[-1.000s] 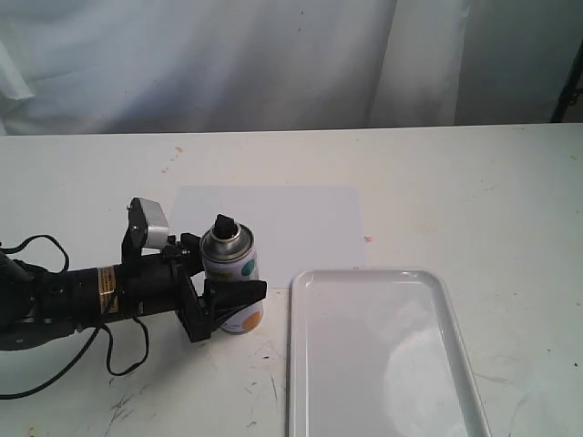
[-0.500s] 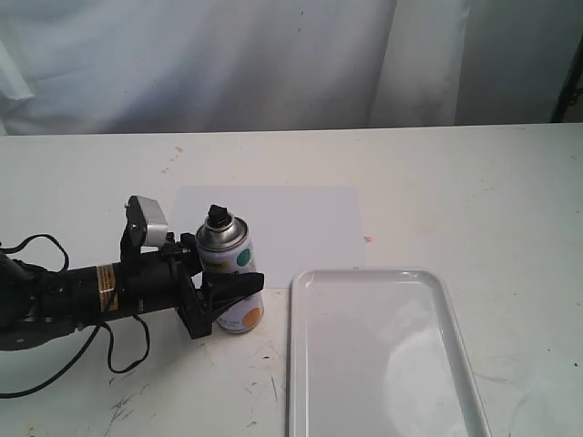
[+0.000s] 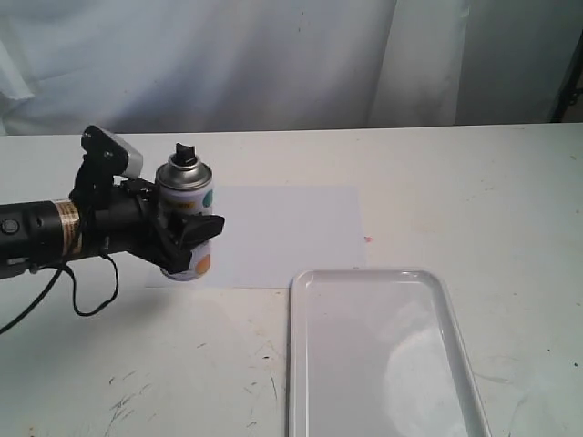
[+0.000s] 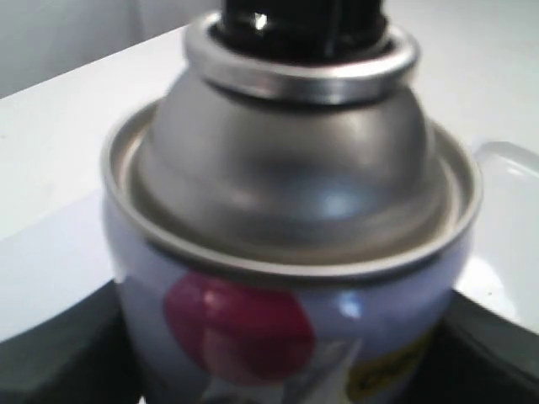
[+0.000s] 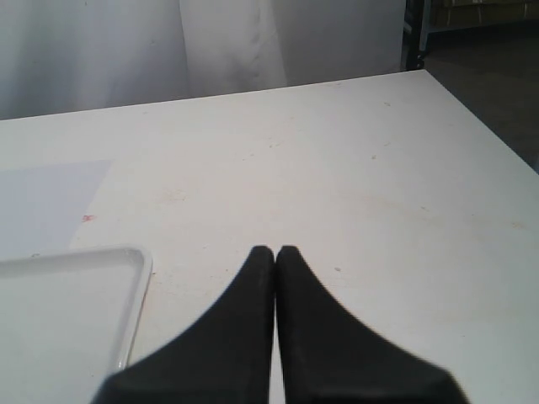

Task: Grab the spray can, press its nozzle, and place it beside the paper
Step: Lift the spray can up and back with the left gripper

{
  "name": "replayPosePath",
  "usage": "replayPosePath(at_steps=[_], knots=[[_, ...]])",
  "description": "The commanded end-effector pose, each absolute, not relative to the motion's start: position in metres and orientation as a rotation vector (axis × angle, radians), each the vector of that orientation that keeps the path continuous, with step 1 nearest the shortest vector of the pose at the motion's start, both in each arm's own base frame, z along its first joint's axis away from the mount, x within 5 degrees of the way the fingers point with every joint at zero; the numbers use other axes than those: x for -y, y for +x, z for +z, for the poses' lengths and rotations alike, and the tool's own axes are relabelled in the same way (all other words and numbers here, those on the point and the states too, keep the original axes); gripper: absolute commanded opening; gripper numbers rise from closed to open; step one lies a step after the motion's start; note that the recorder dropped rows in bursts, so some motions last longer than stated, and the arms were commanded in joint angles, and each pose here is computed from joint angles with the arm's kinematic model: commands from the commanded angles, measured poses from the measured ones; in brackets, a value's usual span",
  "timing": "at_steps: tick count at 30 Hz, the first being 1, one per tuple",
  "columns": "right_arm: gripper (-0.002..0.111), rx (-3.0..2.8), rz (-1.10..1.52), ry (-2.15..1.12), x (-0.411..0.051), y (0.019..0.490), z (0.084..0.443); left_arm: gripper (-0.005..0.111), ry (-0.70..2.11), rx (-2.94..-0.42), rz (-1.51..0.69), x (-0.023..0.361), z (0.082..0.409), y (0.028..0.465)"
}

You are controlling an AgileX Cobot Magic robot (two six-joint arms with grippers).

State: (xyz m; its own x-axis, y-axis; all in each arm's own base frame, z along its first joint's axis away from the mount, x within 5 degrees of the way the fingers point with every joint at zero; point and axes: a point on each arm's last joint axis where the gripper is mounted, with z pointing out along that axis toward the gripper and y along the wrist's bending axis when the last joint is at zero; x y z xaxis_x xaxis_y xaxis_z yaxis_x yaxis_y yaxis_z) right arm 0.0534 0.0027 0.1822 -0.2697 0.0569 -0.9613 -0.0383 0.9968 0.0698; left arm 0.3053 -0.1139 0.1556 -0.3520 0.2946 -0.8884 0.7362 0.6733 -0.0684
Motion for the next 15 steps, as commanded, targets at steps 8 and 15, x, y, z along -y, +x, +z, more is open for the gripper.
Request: replayPosePath(at_steps=[8, 15], knots=[[0.000, -1.832, 0.077, 0.003, -0.002, 0.053, 0.182, 0.000, 0.825, -2.057, -0.288, 0.102, 0.206, 0.334], [0.000, -1.832, 0.077, 0.003, -0.002, 0.053, 0.182, 0.000, 0.825, -2.044, -0.180, 0.098, 0.221, 0.347]])
